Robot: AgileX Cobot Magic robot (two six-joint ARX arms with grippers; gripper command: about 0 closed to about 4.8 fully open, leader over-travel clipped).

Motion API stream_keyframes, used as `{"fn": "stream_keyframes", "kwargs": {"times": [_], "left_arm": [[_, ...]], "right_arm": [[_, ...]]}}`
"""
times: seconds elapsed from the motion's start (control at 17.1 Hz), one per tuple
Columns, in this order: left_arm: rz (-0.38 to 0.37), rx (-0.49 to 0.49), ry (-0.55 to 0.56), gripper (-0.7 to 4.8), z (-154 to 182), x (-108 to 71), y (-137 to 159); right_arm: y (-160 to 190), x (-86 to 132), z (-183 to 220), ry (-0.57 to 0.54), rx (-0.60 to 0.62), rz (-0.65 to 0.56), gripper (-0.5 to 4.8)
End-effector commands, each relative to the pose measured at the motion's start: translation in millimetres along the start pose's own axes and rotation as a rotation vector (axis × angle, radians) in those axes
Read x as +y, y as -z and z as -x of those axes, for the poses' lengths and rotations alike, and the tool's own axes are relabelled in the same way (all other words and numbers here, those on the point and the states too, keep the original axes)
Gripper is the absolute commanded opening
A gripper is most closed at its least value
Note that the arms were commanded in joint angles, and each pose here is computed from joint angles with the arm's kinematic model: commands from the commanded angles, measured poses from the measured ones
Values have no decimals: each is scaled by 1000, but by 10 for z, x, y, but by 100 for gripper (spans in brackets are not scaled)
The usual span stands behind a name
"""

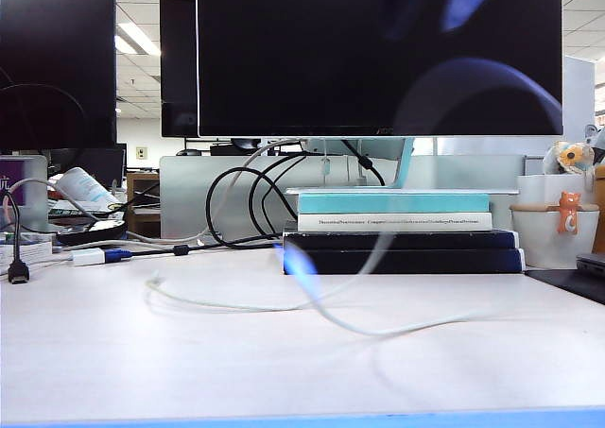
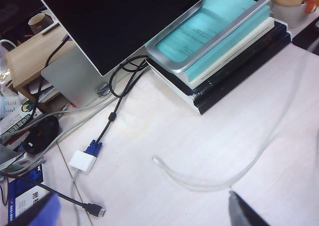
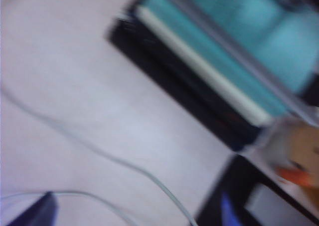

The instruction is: Unfold the white charging cable into a straight cable.

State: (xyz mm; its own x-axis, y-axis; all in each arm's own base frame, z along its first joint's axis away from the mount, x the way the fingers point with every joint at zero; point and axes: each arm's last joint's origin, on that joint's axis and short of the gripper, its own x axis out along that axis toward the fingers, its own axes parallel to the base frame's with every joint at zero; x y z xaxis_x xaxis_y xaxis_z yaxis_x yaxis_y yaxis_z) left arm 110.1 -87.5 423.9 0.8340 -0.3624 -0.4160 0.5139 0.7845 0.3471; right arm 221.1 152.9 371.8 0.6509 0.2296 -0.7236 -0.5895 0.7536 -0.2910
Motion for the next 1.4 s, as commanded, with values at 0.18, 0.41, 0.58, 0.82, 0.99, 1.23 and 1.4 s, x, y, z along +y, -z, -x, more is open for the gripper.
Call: {"fn": "stream_keyframes", "kwargs": {"times": [0.18, 0.41, 0.58, 0.82, 0.99, 1.23, 1.4], "left_arm": [[-3, -23, 28, 479, 8, -2, -17], [-32, 2, -46, 479, -4, 13, -1], [-47, 33, -37, 479, -148, -49, 79], [-61, 105, -29, 479, -428, -127, 294], [-35, 42, 110, 479, -468, -139, 283], [-17, -21, 163, 479, -471, -141, 235], [-18, -19, 164, 479, -471, -143, 237]], "right_arm": [[62, 22, 28, -9, 67, -29, 479], [221, 21, -2, -183, 190, -127, 468], [385, 143, -154, -368, 264, -146, 460], [834, 333, -513, -405, 475, -181, 331], [1211, 525, -697, -613, 597, -241, 332], [1165, 789, -691, -671, 569, -211, 321], [1224, 905, -683, -647, 621, -211, 291]]}}
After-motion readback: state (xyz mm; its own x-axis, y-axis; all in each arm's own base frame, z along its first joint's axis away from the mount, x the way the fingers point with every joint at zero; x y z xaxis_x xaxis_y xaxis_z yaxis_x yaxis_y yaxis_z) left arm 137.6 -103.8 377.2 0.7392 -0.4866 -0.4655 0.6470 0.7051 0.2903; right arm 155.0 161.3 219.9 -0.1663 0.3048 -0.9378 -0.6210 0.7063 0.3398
